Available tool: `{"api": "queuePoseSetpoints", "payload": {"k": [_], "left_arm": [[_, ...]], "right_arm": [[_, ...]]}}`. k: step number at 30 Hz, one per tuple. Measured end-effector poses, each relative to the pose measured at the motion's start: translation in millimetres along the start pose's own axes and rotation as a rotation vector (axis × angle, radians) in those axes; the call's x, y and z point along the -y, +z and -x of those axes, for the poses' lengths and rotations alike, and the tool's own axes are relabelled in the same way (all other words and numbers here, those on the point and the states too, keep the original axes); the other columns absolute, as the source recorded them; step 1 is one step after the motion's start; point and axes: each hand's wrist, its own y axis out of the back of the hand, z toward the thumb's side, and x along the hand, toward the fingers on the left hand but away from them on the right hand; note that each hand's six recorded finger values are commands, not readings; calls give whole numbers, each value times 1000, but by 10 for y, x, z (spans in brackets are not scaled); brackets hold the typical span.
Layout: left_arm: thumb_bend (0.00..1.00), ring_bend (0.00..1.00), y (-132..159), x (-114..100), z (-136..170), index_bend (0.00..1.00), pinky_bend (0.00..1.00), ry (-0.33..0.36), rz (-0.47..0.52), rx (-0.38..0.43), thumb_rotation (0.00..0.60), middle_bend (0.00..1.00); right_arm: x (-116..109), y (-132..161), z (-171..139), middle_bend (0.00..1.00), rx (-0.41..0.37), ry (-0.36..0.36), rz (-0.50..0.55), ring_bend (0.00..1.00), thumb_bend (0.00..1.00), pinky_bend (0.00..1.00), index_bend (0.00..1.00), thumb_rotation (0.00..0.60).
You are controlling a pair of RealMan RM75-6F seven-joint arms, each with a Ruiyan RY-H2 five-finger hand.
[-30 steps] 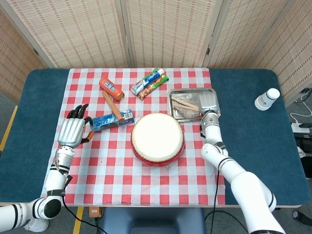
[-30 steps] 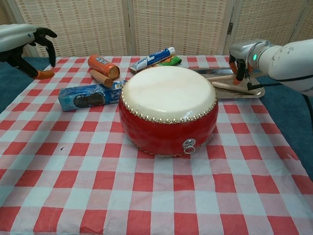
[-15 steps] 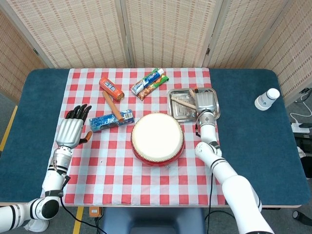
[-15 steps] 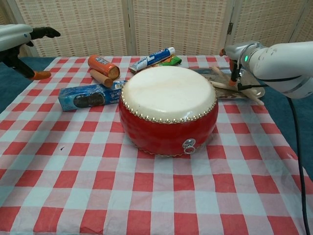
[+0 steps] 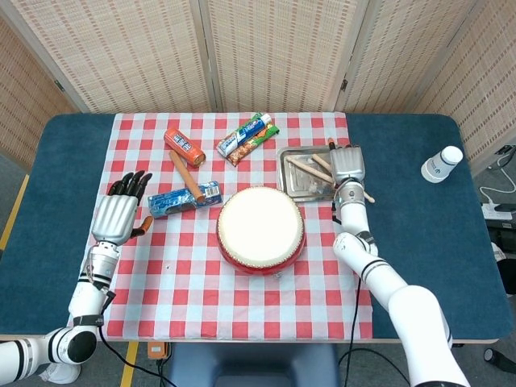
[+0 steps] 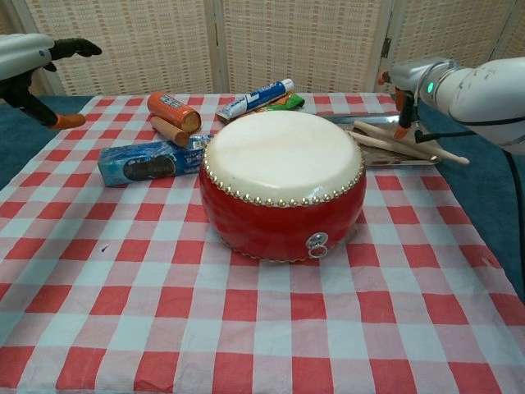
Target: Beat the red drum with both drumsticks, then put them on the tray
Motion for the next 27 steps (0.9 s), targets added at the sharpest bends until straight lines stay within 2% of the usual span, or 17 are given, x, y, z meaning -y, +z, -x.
{"api": "queuePoseSetpoints", "payload": {"k": [3,8,14,16,21,23,27], "left_arm": [[357,0,-45,-16,9,0,136,3,-3,-3,600,0],[367,0,-156,-67,25,14,145,23,6,-18,600,0],[372,0,-323,-165,81,47,150,48,29,-34,600,5],[372,0,-341,-176,91,54,150,50,29,-35,600,9],[372,0,-469,-219,199,61,150,64,42,-53,600,13],[373,0,-567,-235,311,61,150,78,47,-66,600,13],[372,0,-733,-251,561,61,150,102,59,-75,600,13]], "right_arm": [[-54,15,-44,307,-29,-10,22,265,116,335,149,600],[-187,19,-259,307,-106,-32,74,266,176,341,170,600],[-419,-118,-835,307,-208,-68,144,246,186,341,146,600],[-507,-253,-1043,306,-219,-86,160,213,186,331,102,600],[-681,-957,-1618,220,-160,-179,174,84,186,229,2,600],[-679,-1231,-1845,181,-133,-229,180,40,186,185,0,600],[-536,-1542,-2235,111,-151,-281,216,0,186,97,0,600]]}}
